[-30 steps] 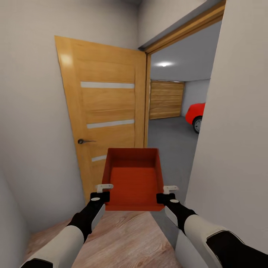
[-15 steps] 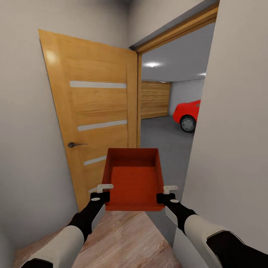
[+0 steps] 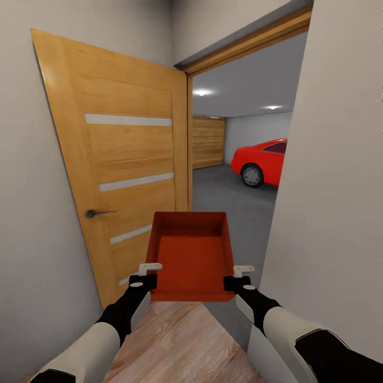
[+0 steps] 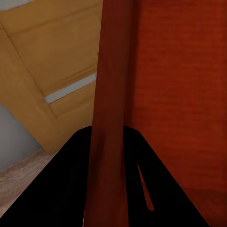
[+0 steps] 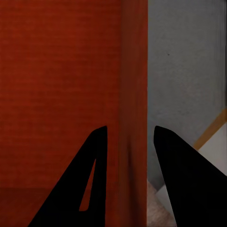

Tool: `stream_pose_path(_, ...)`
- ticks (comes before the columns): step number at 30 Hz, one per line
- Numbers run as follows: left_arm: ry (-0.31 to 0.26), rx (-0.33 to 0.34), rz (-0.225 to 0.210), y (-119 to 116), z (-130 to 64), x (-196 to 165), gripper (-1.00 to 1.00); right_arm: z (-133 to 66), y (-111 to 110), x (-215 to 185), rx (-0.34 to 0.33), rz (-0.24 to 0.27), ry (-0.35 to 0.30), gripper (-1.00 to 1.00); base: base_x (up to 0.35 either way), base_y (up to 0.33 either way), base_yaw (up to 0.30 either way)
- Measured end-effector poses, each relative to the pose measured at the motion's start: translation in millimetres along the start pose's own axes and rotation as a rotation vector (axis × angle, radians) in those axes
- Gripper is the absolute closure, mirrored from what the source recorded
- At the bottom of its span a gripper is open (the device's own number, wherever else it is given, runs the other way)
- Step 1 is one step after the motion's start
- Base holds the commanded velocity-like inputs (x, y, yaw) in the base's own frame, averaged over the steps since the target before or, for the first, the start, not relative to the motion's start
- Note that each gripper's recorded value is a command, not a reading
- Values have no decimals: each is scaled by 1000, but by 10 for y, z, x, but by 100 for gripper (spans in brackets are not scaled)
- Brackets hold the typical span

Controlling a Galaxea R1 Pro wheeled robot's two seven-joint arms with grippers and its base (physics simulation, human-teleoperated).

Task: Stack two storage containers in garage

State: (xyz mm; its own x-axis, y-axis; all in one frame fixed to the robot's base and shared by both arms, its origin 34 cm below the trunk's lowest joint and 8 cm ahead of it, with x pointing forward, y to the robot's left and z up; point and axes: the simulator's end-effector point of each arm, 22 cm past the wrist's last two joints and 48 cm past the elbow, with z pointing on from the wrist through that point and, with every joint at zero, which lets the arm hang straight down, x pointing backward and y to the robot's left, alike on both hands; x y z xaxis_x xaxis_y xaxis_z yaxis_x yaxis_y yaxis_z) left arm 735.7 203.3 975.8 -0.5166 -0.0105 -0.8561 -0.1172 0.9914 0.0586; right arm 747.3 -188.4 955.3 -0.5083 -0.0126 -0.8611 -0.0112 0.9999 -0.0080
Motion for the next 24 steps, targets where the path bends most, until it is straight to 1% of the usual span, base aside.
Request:
stream_pose_path(11,0,0,0,0,0,0,100,0,0,0,0,0,0,100,94,202,-219)
stream_pose_path(24,0,0,0,0,0,0,100,0,0,0,0,0,0,100,89,125,-220)
